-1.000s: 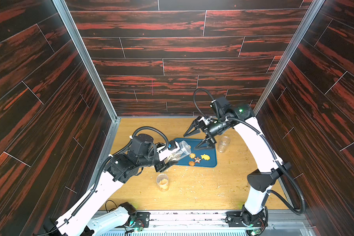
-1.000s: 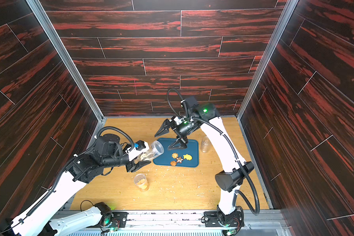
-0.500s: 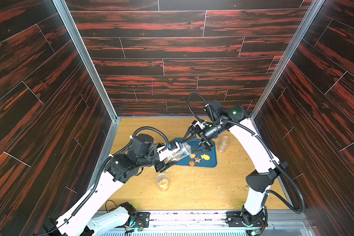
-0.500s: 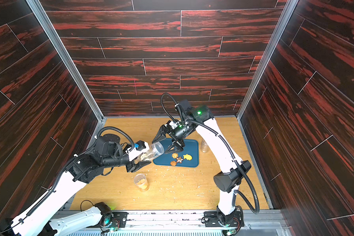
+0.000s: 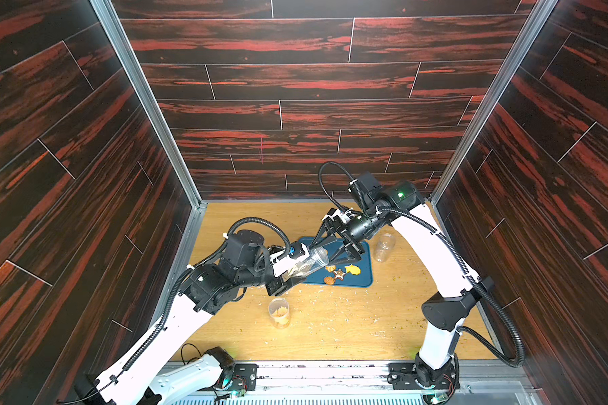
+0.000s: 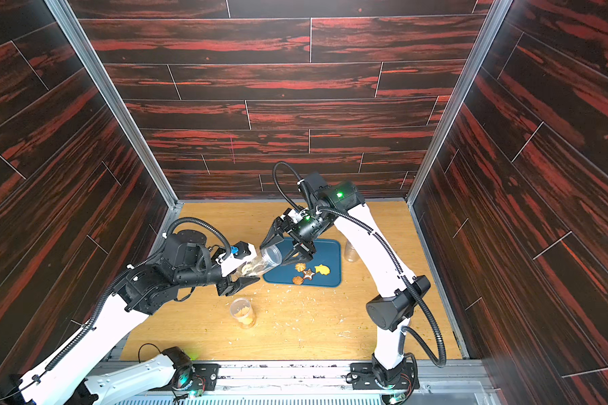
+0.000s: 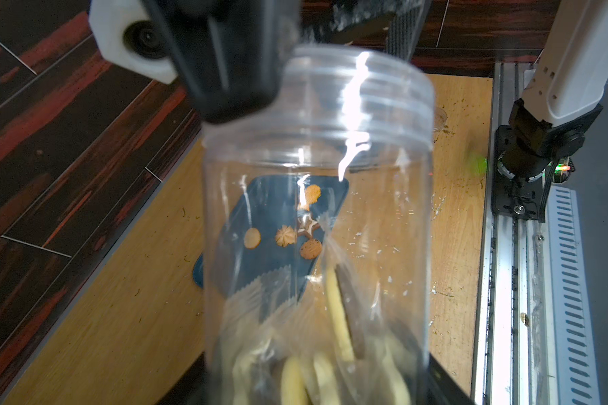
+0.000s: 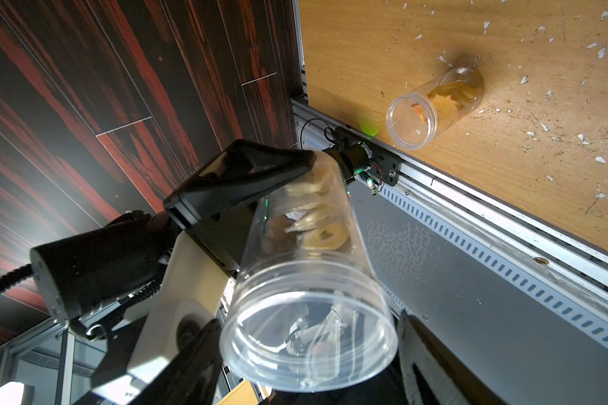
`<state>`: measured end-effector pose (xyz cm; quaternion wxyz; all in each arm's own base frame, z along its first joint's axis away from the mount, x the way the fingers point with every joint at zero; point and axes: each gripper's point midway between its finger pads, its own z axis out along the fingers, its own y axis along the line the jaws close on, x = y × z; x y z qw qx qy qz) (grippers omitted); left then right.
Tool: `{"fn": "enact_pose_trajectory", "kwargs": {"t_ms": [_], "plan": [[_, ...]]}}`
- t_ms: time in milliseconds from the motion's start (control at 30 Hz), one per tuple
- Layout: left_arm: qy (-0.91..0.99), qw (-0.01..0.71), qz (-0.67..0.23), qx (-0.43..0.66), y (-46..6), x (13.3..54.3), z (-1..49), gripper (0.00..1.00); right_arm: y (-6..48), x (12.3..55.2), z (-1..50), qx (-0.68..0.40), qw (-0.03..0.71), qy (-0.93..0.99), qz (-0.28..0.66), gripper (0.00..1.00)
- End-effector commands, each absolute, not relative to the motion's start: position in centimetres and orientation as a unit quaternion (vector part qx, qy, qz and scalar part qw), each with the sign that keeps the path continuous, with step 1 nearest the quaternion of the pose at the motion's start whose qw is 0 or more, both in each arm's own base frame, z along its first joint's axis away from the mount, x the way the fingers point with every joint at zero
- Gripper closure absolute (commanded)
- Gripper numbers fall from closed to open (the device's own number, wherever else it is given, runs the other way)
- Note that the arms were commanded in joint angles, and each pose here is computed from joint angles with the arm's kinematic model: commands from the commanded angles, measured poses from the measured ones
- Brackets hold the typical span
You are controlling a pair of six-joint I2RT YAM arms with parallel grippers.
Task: Pour the cookies out of the jar
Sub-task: Unscrew the lid from the jar.
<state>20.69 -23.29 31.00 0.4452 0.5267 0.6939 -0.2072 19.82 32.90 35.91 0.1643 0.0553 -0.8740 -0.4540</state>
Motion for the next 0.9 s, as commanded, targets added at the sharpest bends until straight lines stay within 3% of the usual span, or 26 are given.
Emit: {"fn": "enact_pose_trajectory", "kwargs": {"t_ms": [0,433,667,867], "plan": [[0.684,0.449,-0.214,0.533,-23.39,20.12,31.47,0.63,33.29,19.99,34.73,0.050,0.182,-0.878,-0.440,0.17],[0.683,0.451,-0.214,0.534,-23.54,20.24,31.69,0.63,33.58,19.87,34.49,0.056,0.183,-0.877,-0.440,0.16],[0.684,0.451,-0.214,0.532,-23.48,20.24,31.79,0.63,33.69,19.96,34.33,0.057,0.184,-0.876,-0.442,0.23],[0.684,0.450,-0.215,0.532,-23.45,20.10,31.86,0.63,33.77,19.99,34.09,0.057,0.184,-0.877,-0.441,0.22]]}}
